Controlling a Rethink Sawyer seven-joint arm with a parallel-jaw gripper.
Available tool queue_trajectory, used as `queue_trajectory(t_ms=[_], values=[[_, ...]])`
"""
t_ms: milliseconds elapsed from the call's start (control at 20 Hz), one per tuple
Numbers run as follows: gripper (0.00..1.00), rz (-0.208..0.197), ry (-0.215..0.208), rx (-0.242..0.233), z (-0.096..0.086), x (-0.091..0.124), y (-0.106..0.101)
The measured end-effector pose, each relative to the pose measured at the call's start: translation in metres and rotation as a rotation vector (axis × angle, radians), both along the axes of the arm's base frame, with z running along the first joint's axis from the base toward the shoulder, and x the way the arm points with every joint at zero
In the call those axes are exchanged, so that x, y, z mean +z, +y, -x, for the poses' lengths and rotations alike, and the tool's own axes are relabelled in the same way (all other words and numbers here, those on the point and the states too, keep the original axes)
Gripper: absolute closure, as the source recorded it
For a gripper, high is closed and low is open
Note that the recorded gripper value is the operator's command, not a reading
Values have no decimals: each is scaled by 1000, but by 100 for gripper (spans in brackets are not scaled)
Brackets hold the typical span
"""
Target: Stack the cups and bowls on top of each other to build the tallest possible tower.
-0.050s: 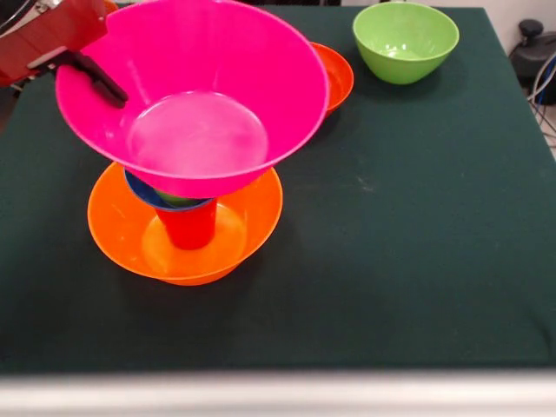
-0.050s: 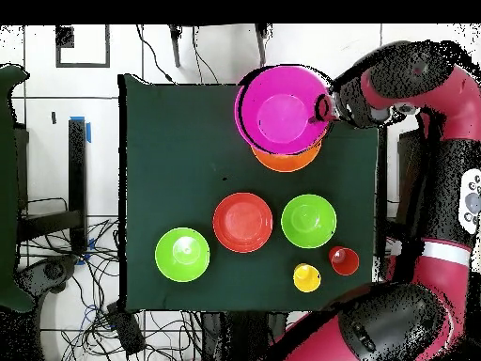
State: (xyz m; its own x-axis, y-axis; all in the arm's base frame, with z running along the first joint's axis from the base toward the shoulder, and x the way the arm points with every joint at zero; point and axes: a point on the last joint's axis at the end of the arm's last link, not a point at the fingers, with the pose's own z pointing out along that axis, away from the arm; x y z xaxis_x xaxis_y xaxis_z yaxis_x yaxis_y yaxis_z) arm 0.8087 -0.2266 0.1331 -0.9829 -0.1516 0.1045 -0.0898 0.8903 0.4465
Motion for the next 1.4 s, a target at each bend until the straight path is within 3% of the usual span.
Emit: queue_trajectory(t_ms=[500, 1050, 1400], values=[[100, -18, -13, 23, 2, -18, -8], [100, -19, -9, 28, 3, -19, -6], [100, -32, 21, 41, 7, -16, -5]])
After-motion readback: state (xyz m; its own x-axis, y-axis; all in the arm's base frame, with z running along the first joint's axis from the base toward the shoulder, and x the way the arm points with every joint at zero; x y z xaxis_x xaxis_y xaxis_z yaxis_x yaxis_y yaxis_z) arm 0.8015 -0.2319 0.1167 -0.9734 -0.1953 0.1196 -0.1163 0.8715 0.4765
